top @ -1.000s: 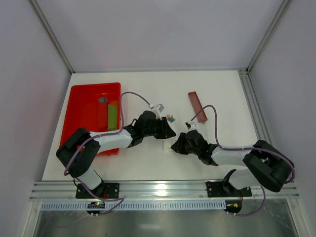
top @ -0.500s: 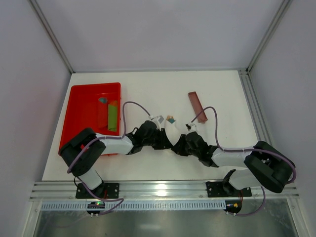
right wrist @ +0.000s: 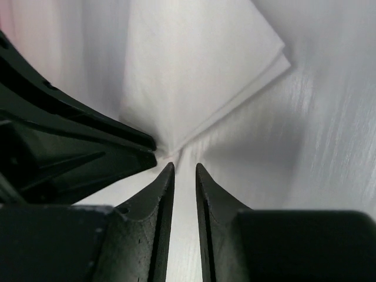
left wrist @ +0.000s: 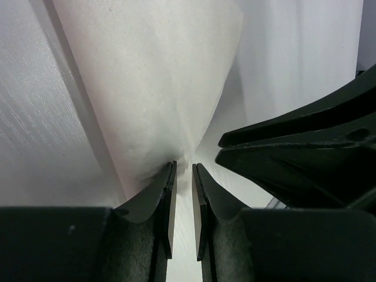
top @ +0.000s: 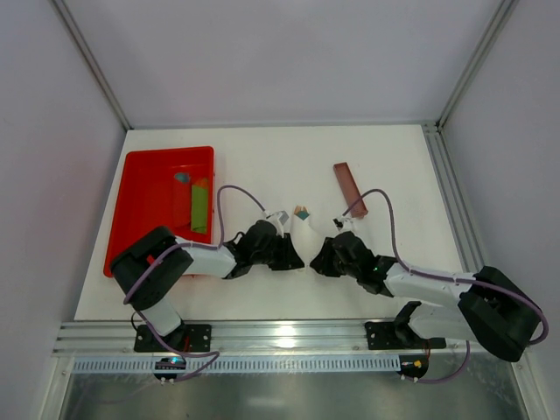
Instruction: Place the utensils on the paper napkin and roll it up
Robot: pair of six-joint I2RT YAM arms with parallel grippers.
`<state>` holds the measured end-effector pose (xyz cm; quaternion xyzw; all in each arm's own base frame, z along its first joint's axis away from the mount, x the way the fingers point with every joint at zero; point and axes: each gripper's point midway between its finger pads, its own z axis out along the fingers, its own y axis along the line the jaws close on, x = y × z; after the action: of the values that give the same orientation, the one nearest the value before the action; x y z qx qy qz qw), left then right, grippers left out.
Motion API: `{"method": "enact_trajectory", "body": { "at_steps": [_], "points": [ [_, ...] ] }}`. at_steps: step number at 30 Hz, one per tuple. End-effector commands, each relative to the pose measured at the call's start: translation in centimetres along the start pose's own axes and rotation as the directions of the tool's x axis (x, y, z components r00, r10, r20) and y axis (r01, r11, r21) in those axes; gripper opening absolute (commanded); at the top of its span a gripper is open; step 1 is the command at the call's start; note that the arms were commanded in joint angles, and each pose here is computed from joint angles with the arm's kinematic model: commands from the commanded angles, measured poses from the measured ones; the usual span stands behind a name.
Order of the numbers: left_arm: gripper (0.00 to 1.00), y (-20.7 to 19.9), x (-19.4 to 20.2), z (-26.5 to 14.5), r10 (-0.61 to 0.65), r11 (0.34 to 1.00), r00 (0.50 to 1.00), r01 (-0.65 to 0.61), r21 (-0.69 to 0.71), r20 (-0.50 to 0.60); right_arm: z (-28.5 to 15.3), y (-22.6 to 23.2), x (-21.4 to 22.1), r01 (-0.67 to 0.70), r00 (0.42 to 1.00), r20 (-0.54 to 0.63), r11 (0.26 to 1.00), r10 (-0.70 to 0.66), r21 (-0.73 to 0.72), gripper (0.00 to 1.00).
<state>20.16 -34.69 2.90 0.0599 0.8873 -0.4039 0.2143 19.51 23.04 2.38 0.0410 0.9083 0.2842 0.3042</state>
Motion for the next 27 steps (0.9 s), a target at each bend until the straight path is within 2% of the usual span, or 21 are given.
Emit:
{"method": "enact_trajectory", "body": {
  "at_steps": [1, 7, 9, 10, 13, 15, 22, 27],
  "points": [
    [0.21, 0.8, 0.5, 0.1, 0.017, 1.000, 1.000, -0.017, -0.020, 0.003, -1.4, 1.9, -3.4, 0.074, 0.996, 0.042, 0.997, -0.073, -0.010, 0.24],
    [0.21, 1.2, 1.0, -0.1, 0.022, 0.999, 1.000, -0.022, -0.031, -0.003, -2.7, 4.3, -9.8, 0.135, 0.988, 0.086, 0.984, -0.125, -0.120, 0.24],
    [0.20, 1.3, 1.1, -0.1, 0.022, 0.999, 1.000, -0.023, -0.031, -0.005, -1.7, 4.2, -10.3, 0.153, 0.988, 0.049, 0.981, -0.148, -0.121, 0.24],
    [0.20, 1.3, 1.1, -0.1, 0.022, 0.999, 1.000, -0.022, -0.033, -0.006, -1.7, 5.4, -11.2, 0.189, 0.982, 0.038, 0.967, -0.185, -0.171, 0.25],
    [0.21, 1.3, 1.2, -0.1, 0.026, 0.999, 1.000, -0.026, -0.032, -0.009, 0.0, 5.2, -12.5, 0.213, 0.976, -0.002, 0.962, -0.217, -0.171, 0.33],
    [0.20, 1.4, 1.4, -0.1, 0.026, 0.999, 1.000, -0.026, -0.032, -0.013, 0.7, 5.1, -12.8, 0.255, 0.964, -0.017, 0.946, -0.264, -0.202, 0.39],
    [0.20, 1.5, 1.6, -0.3, 0.022, 0.999, 1.000, -0.023, -0.032, -0.020, 3.0, 3.7, -12.2, 0.261, 0.940, -0.143, 0.923, -0.310, -0.284, 0.41],
    [0.20, 1.4, 1.6, -0.4, 0.021, 0.999, 1.000, -0.021, -0.027, -0.017, 4.2, 1.8, -11.0, 0.282, 0.929, -0.172, 0.928, -0.328, -0.244, 0.51]
  ]
}}
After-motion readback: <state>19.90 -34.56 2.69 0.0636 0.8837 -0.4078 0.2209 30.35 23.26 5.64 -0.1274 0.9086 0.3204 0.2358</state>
